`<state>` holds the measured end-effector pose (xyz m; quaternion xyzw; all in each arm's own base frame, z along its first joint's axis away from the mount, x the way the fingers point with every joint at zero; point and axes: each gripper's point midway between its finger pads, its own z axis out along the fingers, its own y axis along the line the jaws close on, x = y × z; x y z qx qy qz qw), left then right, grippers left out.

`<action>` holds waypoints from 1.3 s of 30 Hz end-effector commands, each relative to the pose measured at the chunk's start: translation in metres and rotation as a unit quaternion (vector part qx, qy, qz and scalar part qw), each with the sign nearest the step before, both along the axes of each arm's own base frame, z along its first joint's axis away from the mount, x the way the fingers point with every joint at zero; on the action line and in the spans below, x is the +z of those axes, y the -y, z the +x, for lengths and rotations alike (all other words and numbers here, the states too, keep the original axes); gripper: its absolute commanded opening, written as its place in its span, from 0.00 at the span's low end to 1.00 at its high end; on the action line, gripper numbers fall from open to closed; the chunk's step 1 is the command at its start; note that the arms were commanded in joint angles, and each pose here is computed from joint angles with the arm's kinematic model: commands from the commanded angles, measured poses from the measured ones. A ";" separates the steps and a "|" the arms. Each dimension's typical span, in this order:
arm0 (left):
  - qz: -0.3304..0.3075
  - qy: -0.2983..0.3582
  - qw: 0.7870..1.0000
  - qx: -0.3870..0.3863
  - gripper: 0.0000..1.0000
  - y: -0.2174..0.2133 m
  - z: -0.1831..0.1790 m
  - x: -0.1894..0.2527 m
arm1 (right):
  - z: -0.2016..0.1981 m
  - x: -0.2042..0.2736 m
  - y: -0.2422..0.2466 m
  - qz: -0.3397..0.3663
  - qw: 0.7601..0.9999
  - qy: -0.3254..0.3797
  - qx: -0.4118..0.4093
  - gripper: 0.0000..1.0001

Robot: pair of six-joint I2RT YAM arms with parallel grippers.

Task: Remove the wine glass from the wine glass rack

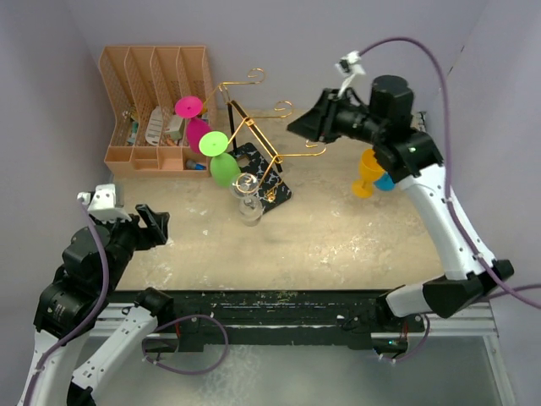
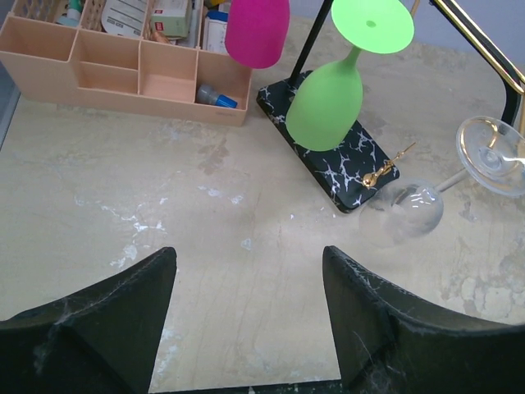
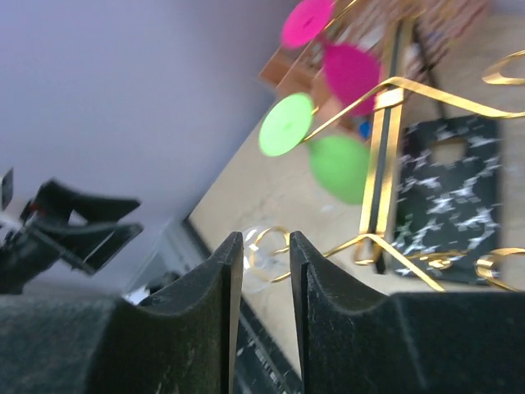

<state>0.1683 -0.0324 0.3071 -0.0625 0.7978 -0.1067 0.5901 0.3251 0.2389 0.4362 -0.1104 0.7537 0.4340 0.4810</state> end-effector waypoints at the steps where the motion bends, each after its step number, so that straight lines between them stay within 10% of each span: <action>1: -0.012 0.038 0.999 0.020 0.75 -0.004 0.009 0.007 | -0.022 -0.015 -0.053 -0.002 0.994 -0.030 0.101 0.35; 39: -0.023 0.034 0.997 0.060 0.75 -0.014 0.010 -0.018 | -0.034 -0.118 -0.110 -0.150 0.974 -0.083 0.148 0.45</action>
